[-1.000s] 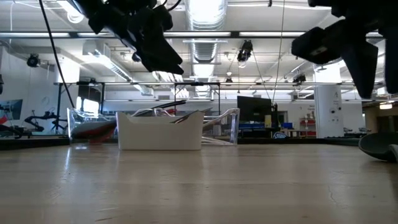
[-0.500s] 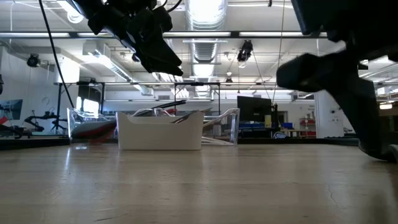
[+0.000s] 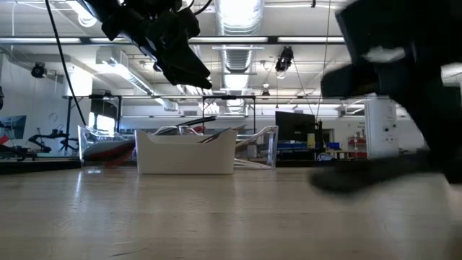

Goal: Pick & Place Kitchen Items
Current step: Put the black serving spoon into the left transparent bin

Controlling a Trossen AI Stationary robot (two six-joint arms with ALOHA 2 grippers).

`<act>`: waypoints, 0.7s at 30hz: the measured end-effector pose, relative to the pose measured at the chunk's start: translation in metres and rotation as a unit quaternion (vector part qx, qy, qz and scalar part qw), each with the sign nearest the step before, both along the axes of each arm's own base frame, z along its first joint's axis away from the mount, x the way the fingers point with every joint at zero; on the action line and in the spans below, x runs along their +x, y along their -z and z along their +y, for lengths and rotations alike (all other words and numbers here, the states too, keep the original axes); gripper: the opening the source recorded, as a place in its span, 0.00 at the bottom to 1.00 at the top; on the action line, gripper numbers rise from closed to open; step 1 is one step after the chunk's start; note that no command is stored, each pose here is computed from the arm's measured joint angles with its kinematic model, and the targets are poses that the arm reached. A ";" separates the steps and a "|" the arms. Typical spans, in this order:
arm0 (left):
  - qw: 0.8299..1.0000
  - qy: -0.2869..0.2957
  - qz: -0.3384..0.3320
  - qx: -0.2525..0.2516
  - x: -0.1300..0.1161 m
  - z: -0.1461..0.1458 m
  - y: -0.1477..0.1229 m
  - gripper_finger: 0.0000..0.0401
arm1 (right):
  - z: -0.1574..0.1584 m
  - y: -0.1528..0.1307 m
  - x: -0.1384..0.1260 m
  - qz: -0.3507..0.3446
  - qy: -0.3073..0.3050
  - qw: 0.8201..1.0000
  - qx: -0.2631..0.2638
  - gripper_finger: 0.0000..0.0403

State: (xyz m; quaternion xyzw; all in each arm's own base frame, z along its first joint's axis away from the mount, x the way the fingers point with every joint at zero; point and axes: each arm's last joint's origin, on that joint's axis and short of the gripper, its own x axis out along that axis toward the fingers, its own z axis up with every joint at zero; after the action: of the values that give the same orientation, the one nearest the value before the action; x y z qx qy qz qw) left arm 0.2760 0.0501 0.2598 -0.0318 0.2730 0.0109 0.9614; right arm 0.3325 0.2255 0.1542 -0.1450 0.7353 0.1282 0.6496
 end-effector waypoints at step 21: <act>0.999 0.010 -0.042 0.031 0.003 0.001 -0.004 0.69 | -0.079 -0.202 -0.049 -0.596 0.115 0.792 0.063 0.18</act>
State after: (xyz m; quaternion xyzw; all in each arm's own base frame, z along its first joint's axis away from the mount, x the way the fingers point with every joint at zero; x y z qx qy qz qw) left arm 0.2795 0.0510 0.2641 0.0002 0.2324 0.0088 0.9726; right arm 0.2834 0.1463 0.3558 -0.0658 0.2038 -0.0135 0.9767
